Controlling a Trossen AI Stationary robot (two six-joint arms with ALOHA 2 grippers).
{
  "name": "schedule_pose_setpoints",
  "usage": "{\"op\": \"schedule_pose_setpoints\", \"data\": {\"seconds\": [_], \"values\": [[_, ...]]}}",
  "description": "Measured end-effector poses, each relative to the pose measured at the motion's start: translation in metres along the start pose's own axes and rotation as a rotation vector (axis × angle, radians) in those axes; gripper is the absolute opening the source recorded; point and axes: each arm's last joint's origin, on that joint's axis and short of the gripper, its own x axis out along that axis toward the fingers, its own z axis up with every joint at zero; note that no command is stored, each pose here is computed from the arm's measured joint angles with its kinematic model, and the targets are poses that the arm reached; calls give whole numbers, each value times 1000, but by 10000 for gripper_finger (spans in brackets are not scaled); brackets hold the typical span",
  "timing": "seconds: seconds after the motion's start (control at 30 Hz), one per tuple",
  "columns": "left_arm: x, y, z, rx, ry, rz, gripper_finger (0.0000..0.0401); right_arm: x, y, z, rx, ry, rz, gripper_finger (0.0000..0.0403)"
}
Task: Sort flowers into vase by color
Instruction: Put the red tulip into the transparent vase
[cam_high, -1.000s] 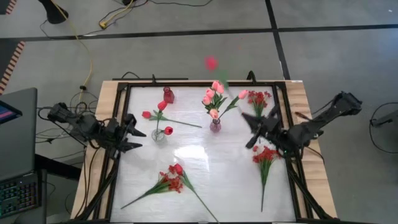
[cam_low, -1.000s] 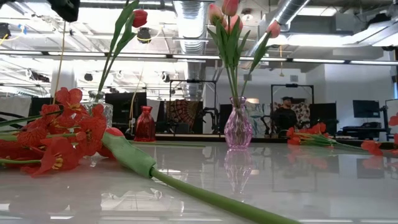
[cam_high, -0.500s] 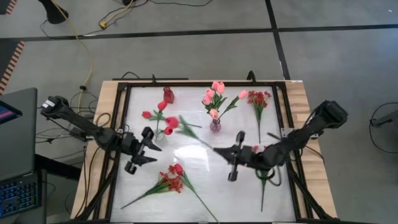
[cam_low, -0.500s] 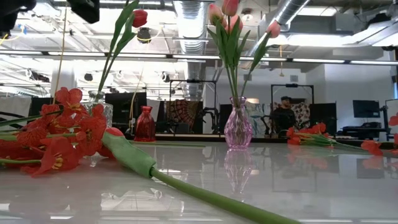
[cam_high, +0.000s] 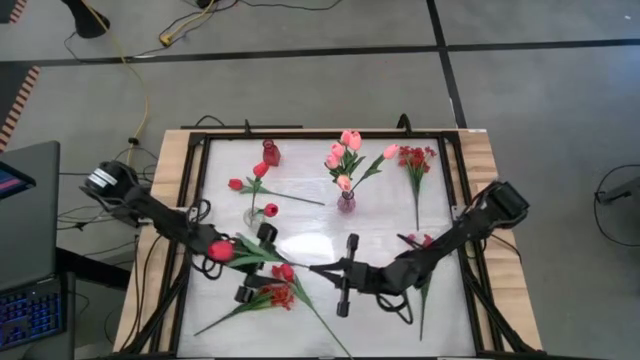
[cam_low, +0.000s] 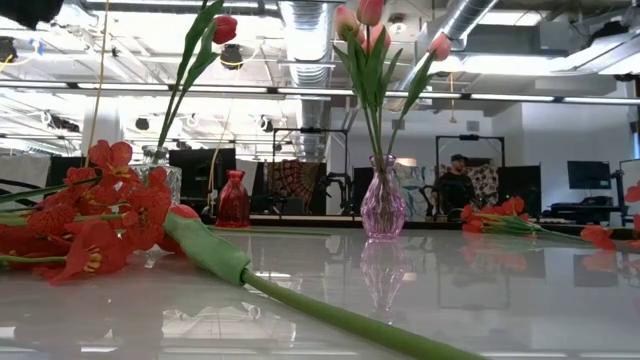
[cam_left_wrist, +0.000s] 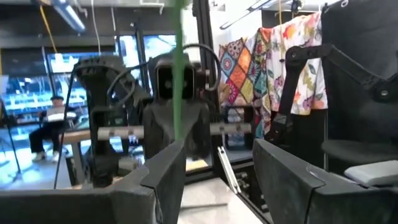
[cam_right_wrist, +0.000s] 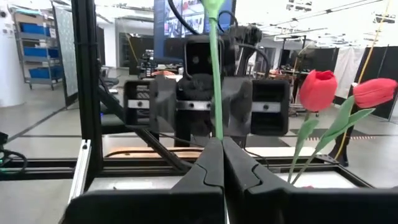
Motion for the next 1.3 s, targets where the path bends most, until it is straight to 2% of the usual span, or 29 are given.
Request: {"op": "schedule_pose_setpoints", "data": {"seconds": [0.2,0.57,0.8,1.03,1.3], "values": [[16,-1,12,65,-42,0,175,2,3,-1,12,-5,45,17],[15,0,22,102,-95,16,166,4,1,-1,-9,0,42,18],[15,0,22,112,-94,14,108,5,0,-2,-14,3,37,18],[15,-1,21,133,-94,-15,12,5,1,-2,-16,6,47,20],[15,-1,21,141,-93,-14,2,5,1,-3,-9,9,52,55]]}}
